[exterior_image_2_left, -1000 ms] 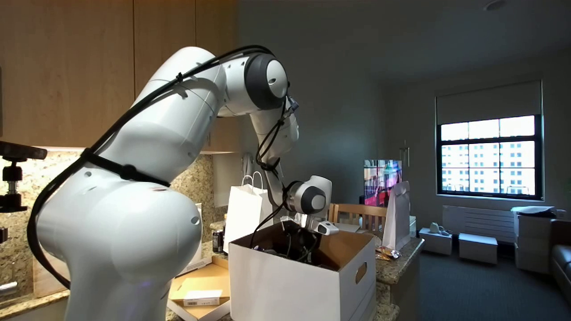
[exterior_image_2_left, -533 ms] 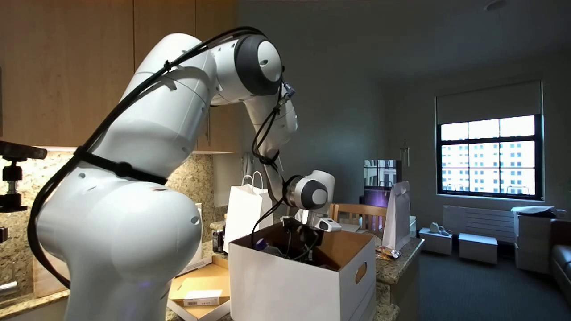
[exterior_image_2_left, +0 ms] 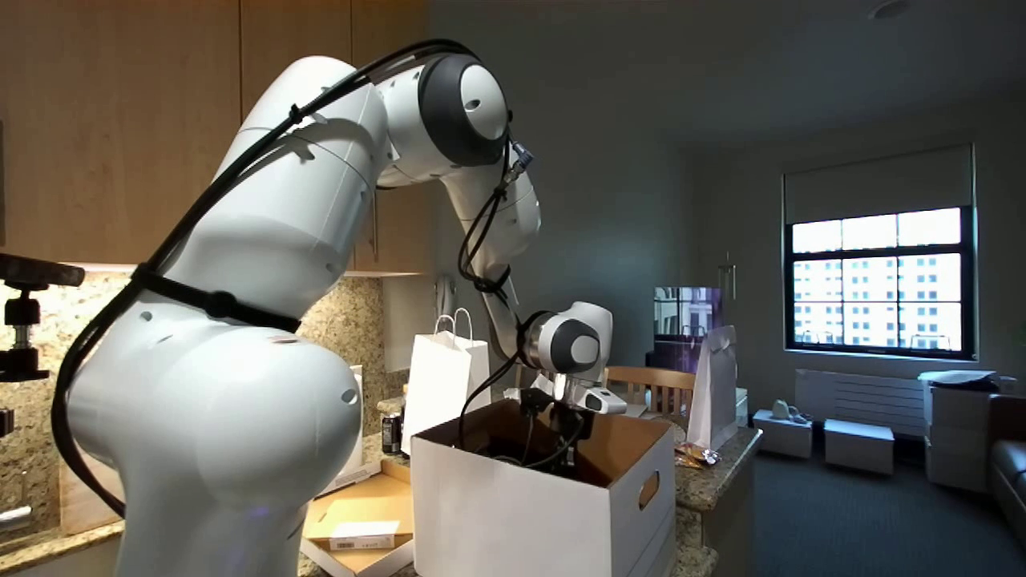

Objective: Pick up two bottles from the box and put them on the box cover

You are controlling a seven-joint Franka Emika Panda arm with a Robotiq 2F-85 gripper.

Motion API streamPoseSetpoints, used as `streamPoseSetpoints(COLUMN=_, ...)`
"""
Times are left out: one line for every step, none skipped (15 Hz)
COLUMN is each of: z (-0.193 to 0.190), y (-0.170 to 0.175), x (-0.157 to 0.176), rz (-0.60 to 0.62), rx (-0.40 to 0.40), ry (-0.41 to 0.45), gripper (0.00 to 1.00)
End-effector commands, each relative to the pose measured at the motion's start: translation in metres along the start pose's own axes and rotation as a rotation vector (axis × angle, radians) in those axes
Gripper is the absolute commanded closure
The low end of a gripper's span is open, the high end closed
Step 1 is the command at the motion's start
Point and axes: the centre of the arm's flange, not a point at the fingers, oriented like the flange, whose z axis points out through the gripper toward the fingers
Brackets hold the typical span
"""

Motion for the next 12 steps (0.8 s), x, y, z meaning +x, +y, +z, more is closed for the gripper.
streamPoseSetpoints(z=-0.003, y=0.011, x=0.001, rz=0.022, rx=0.012, ry=-0.016, gripper=0.47)
streamPoseSetpoints(z=-0.004, y=0.011, x=0.001, rz=0.022, rx=0.014, ry=-0.015, gripper=0.4)
streamPoseSetpoints(z=-0.004, y=0.01, x=0.002, rz=0.023, rx=0.015, ry=-0.013, gripper=0.34)
streamPoseSetpoints(z=-0.005, y=0.01, x=0.002, rz=0.023, rx=0.017, ry=-0.008, gripper=0.29)
streamPoseSetpoints(z=-0.006, y=0.01, x=0.003, rz=0.025, rx=0.019, ry=-0.005, gripper=0.22)
streamPoseSetpoints(z=-0.007, y=0.01, x=0.004, rz=0.027, rx=0.02, ry=-0.002, gripper=0.16)
streamPoseSetpoints(z=-0.007, y=0.01, x=0.005, rz=0.028, rx=0.022, ry=-0.001, gripper=0.08)
streamPoseSetpoints(z=-0.009, y=0.011, x=0.006, rz=0.032, rx=0.026, ry=0.004, gripper=0.03)
streamPoseSetpoints(z=-0.012, y=0.013, x=0.008, rz=0.041, rx=0.029, ry=0.01, gripper=0.01)
streamPoseSetpoints(z=-0.014, y=0.016, x=0.011, rz=0.054, rx=0.03, ry=0.017, gripper=0.0)
streamPoseSetpoints(z=-0.016, y=0.02, x=0.014, rz=0.067, rx=0.031, ry=0.015, gripper=0.0)
streamPoseSetpoints(z=-0.017, y=0.024, x=0.016, rz=0.081, rx=0.03, ry=0.014, gripper=0.0)
